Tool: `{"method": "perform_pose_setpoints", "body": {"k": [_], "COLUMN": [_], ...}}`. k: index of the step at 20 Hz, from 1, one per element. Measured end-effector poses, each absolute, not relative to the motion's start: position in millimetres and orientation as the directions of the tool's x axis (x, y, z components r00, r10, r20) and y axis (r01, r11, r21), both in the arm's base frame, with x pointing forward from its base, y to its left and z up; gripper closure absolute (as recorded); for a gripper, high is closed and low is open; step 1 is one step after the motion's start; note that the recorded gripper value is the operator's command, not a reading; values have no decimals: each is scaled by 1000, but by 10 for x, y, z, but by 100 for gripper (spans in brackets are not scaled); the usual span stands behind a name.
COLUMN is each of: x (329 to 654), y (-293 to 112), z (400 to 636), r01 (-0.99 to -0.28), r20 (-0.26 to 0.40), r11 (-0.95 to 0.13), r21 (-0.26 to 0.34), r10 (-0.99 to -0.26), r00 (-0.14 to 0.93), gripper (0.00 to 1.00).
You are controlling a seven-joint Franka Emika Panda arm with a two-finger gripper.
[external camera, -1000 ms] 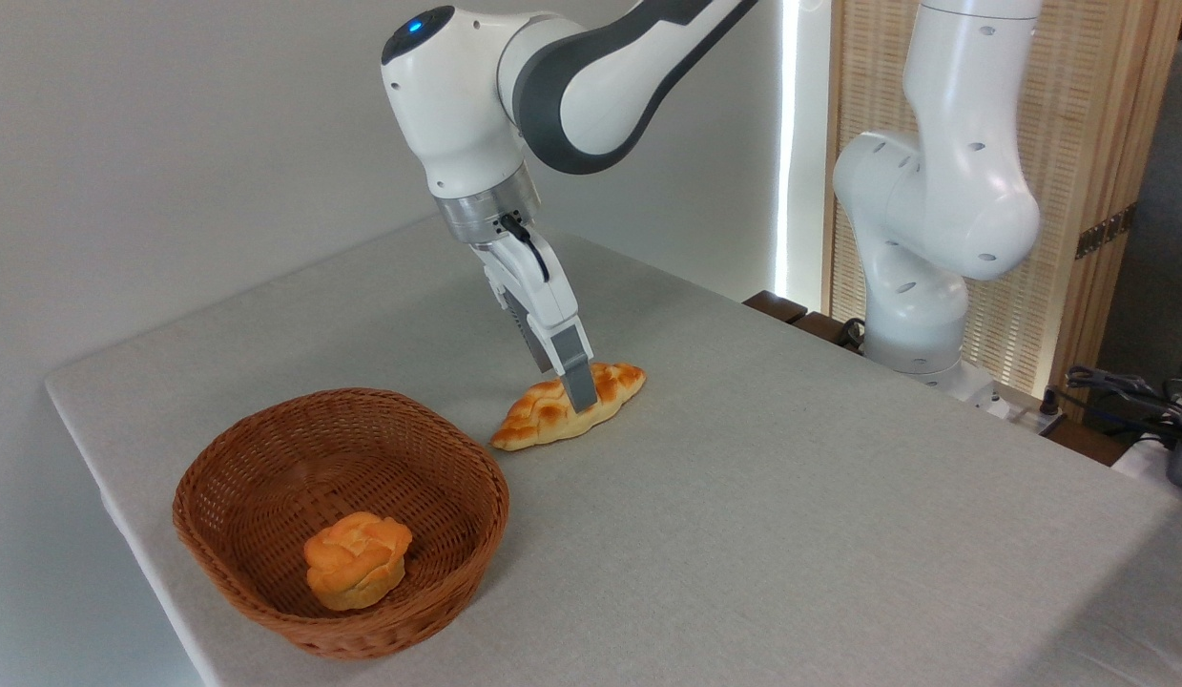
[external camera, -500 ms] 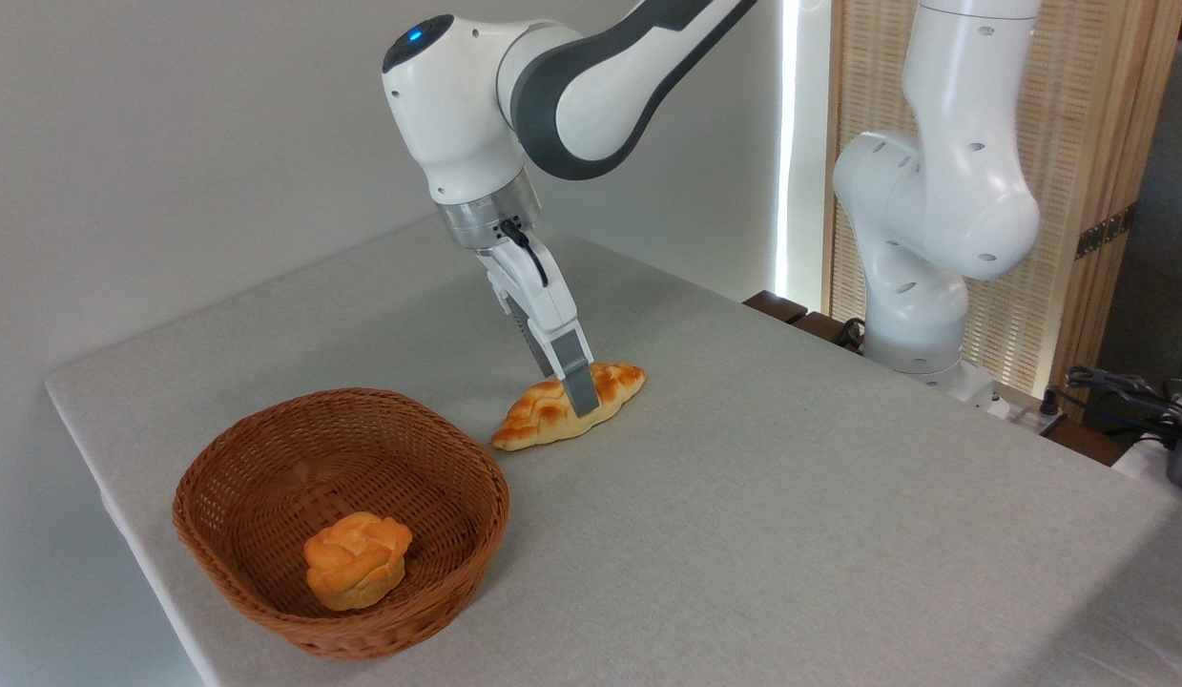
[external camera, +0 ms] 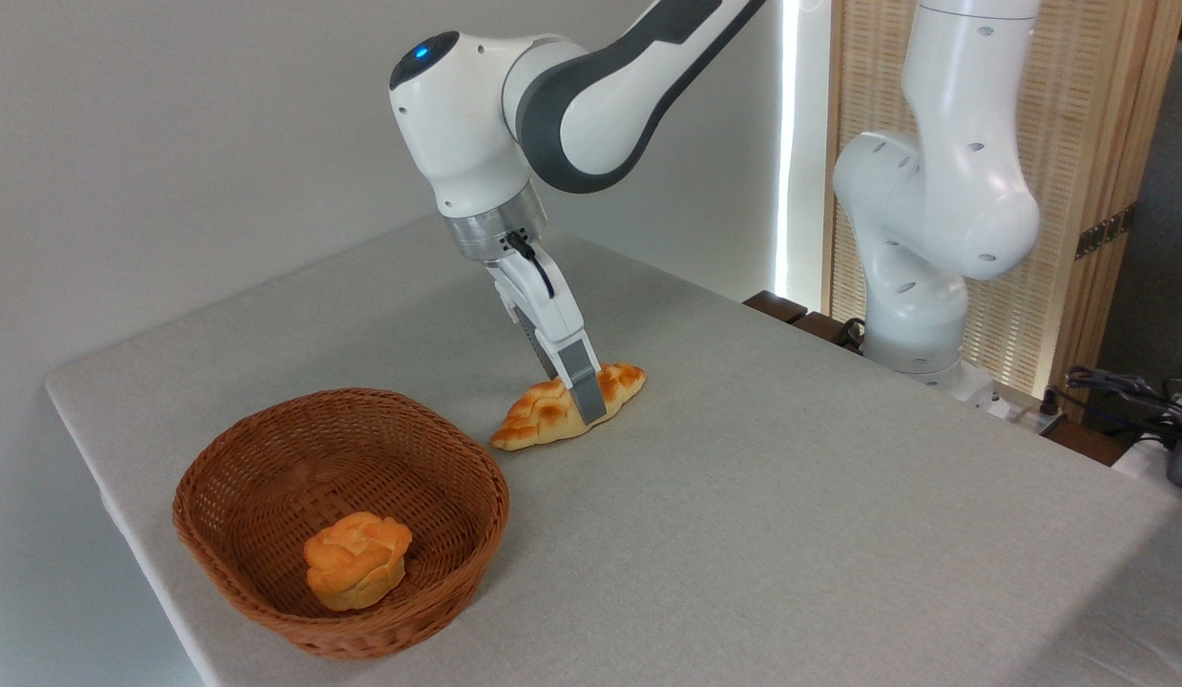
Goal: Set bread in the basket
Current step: 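Close the gripper fingers around the middle of the braided roll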
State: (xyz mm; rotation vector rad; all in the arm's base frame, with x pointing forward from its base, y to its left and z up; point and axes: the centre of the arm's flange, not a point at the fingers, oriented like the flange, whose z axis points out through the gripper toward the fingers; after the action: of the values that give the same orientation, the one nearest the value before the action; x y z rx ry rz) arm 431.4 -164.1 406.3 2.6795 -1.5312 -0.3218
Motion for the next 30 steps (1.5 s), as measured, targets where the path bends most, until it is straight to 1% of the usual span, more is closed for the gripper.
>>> {"method": "perform_pose_setpoints", "body": {"k": [2, 4, 5, 6, 7, 8, 9, 10, 11, 14, 30], "x": [4309, 4306, 4305, 4306, 4311, 4319, 4323, 4325, 4323, 4323, 4322], "y": [-1639, -1639, -1638, -1639, -1641, -1644, -1645, -1647, -1646, -1646, -1646], "z": [4053, 4047, 4043, 4040, 4036, 4026, 4017, 4000, 3991, 3984, 4000], "r01": [-848, -848, -847, -848, -848, -850, -851, -852, -852, -852, -853], "r20": [-162, -163, -163, -163, -158, -150, -145, -139, -137, -135, -132], "r11": [-512, -512, -512, -512, -512, -512, -511, -511, -511, -511, -509], "r21": [137, 138, 138, 138, 134, 127, 123, 118, 117, 114, 112], "r10": [-856, -856, -856, -856, -856, -857, -857, -858, -858, -858, -859], "r00": [491, 491, 491, 491, 492, 493, 494, 495, 495, 496, 495], "gripper": [13, 14, 21, 31, 48, 57, 72, 75, 77, 79, 78]}}
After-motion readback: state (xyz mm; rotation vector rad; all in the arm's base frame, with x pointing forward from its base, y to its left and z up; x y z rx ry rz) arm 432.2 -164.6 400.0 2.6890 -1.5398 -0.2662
